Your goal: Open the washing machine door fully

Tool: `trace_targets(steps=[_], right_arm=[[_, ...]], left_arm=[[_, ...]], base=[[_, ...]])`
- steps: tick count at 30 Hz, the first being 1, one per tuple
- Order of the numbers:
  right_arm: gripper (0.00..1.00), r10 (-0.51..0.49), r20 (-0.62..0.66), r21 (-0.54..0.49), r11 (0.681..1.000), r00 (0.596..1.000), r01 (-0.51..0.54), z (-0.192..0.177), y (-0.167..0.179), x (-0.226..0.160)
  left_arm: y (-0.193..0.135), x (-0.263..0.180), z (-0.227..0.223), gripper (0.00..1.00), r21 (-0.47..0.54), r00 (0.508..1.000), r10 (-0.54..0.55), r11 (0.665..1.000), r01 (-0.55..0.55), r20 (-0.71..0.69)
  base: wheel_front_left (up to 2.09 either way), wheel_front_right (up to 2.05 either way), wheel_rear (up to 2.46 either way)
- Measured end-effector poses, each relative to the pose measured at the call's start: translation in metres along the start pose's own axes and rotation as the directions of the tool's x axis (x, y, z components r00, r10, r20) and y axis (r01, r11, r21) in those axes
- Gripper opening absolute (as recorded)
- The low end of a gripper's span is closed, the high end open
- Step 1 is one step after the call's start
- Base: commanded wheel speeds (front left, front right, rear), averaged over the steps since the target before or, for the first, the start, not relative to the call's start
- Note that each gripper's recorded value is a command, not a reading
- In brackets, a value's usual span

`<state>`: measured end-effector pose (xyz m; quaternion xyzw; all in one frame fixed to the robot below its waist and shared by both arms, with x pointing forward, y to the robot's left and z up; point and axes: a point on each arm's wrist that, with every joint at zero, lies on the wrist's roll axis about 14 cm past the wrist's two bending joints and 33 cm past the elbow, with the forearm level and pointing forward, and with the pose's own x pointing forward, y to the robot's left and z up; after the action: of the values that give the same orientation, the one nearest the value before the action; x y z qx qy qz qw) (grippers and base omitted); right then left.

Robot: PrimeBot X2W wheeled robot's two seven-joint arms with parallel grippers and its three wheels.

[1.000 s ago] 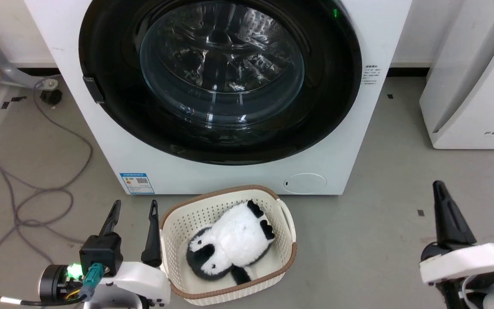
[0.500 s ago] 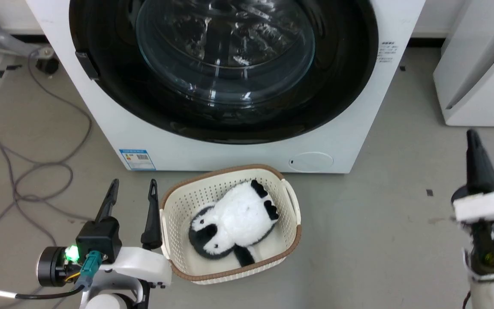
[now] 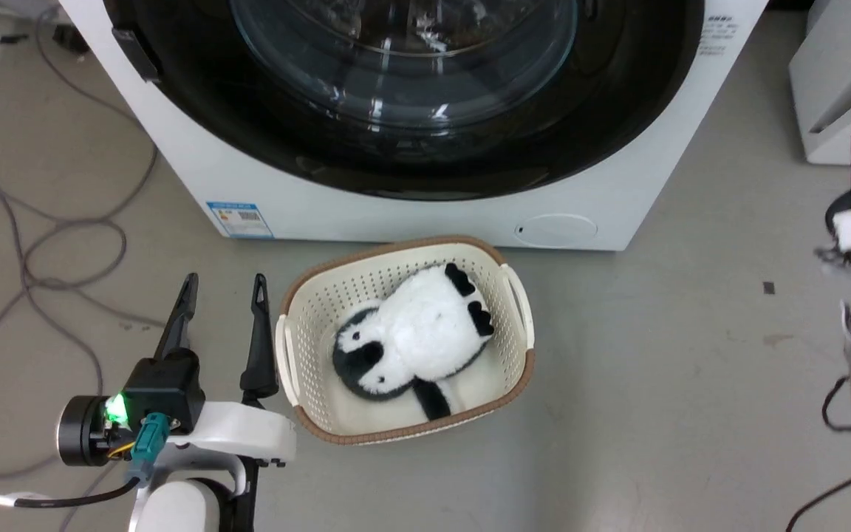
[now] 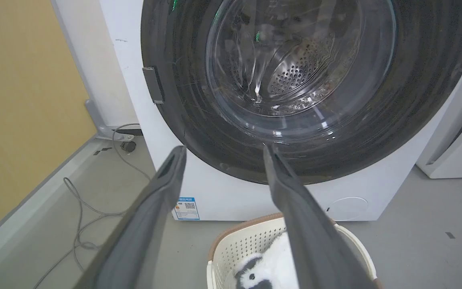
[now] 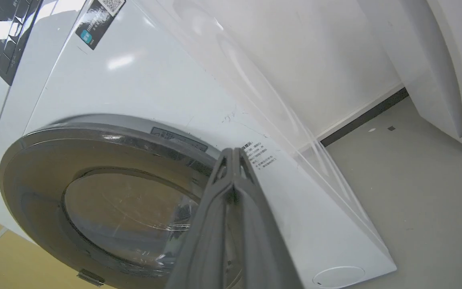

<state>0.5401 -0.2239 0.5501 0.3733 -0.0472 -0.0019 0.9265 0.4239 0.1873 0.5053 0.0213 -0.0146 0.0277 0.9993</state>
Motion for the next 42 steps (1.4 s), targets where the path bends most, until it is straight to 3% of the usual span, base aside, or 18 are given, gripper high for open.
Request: trace_targets(steps=[20, 33, 42], right_arm=[[0.00, 0.083, -0.090, 0.127, 0.989, 0.992, -0.071, -0.029, 0.042, 0.098], [0.00, 0.140, -0.220, 0.196, 0.976, 0.965, -0.097, -0.063, 0.056, 0.122], [0.00, 0.189, -0.342, 0.191, 0.973, 0.920, -0.129, -0.073, 0.061, 0.126]], left_arm=[[0.007, 0.021, -0.020, 1.00, 0.021, 0.999, 0.034, 0.999, -0.034, -0.009], [0.013, 0.031, -0.030, 1.00, 0.028, 0.998, 0.060, 0.998, -0.060, -0.008], [0.011, 0.038, -0.031, 1.00, 0.028, 0.998, 0.056, 0.998, -0.056, 0.010]], base=[[0.00, 0.00, 0.00], [0.00, 0.00, 0.00], [0.00, 0.00, 0.00]])
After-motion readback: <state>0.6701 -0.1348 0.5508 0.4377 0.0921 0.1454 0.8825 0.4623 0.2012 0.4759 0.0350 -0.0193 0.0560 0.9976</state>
